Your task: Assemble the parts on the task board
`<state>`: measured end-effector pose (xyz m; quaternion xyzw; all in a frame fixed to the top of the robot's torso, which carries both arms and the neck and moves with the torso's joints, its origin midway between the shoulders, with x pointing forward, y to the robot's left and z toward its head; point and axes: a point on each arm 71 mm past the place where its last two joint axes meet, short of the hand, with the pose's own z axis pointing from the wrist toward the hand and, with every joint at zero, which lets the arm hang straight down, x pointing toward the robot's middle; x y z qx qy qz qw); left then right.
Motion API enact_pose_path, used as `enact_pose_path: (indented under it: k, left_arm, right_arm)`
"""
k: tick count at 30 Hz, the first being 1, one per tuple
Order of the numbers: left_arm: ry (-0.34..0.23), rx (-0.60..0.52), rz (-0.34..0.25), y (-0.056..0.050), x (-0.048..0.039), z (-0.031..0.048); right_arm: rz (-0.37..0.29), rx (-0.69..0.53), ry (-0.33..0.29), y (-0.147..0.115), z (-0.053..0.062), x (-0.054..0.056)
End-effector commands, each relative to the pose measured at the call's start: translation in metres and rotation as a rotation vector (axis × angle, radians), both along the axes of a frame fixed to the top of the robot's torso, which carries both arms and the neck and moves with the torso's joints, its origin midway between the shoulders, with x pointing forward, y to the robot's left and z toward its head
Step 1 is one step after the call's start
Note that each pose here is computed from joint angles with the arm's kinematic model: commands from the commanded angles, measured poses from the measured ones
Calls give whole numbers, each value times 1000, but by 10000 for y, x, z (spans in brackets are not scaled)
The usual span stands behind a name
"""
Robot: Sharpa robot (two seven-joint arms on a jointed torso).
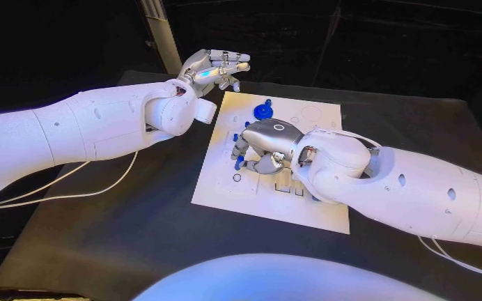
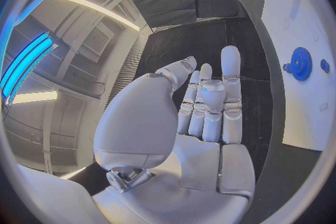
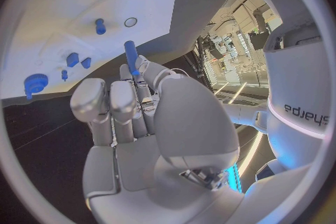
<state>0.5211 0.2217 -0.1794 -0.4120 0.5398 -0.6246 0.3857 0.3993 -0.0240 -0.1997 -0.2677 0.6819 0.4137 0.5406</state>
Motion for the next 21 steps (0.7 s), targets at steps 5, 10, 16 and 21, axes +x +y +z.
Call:
enact_pose_path:
  k: [5, 10, 16, 21]
  left_arm:
    - [-16, -11, -3, -23, 6, 23]
    - [-14, -12, -7, -39, 8, 22]
    - [-13, -13, -9, -45, 9, 21]
    - [-13, -13, -11, -46, 10, 20]
  right_arm:
    - [46, -22, 32, 62, -128, -8]
    - [48, -49, 48, 68, -235, -9]
    - [49, -62, 48, 71, -286, -4]
    - [47, -72, 47, 67, -310, 2]
